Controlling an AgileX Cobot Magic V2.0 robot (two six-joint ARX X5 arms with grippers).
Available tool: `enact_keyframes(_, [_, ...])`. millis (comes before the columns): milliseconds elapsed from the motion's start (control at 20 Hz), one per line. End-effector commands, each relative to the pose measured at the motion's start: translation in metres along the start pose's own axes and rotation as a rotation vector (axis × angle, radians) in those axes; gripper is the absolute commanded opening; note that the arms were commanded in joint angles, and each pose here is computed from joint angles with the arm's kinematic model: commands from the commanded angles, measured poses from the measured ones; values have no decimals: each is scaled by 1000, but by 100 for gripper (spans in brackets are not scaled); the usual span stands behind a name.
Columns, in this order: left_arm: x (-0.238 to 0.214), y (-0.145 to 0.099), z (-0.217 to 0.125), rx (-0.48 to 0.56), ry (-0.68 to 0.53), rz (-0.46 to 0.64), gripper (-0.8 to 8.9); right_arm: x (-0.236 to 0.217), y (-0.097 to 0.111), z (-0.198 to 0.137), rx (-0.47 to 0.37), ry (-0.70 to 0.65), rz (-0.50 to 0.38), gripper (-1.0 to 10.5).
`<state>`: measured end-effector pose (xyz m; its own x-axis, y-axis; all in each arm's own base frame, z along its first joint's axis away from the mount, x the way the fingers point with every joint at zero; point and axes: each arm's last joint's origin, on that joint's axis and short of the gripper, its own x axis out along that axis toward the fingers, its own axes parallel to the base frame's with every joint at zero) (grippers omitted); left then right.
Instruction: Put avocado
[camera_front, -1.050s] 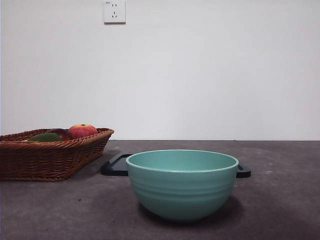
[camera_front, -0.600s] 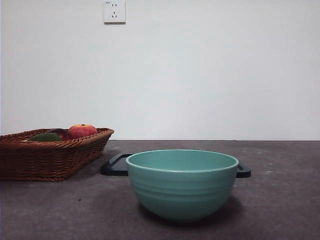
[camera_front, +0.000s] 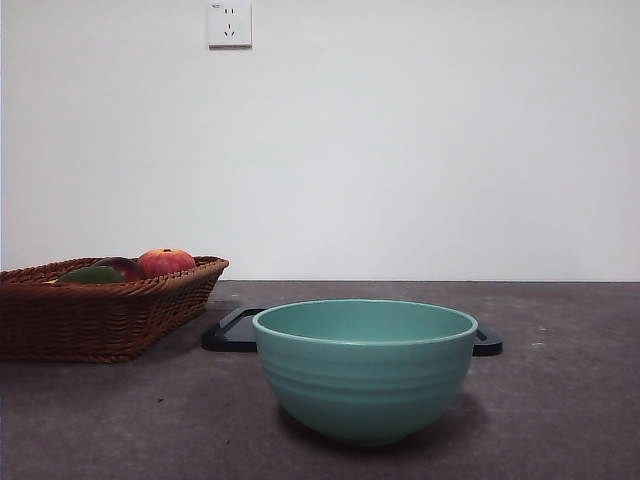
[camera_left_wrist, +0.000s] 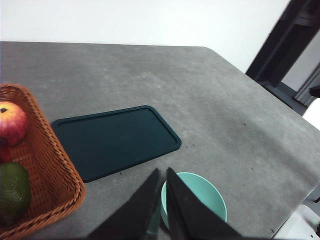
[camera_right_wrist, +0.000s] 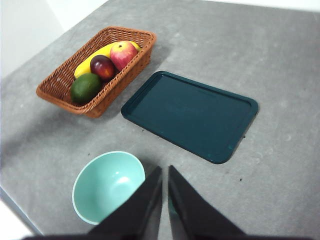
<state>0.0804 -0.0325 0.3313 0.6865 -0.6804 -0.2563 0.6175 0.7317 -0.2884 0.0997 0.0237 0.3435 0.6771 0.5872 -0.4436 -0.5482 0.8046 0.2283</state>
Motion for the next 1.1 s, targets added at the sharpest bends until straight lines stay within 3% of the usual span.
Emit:
enact_keyframes(50, [-2,-3,5,33,-15,-11,19,-3,2,3,-35,-7,15,15])
enact_keyframes(350, [-2,-3,5,35,-17,-11,59,-3,3,3,-33,-6,31,57])
enact_keyframes(400, [-2,-3,5,35,-17,-11,145,-3,3,3,-30,-6,26,172])
enact_keyframes(500, [-2,-3,5,35,-18,-11,462,-3,1,3,3,-4,-12,518])
enact_keyframes(550, [-2,-3,6,37,-21,-11,611,-3,1,3,12,-4,-17,622])
enact_keyframes(600, [-2,-3,6,39,-25,-12,658,-3,1,3,14,-4,-13,640])
enact_keyframes(950, [-2,-2,5,6,-15,-6,651,-3,2,3,14,-4,-5,640])
enact_keyframes(1100, [-1,0,4,-20,19,67,646,-3,2,3,14,-4,-5,639])
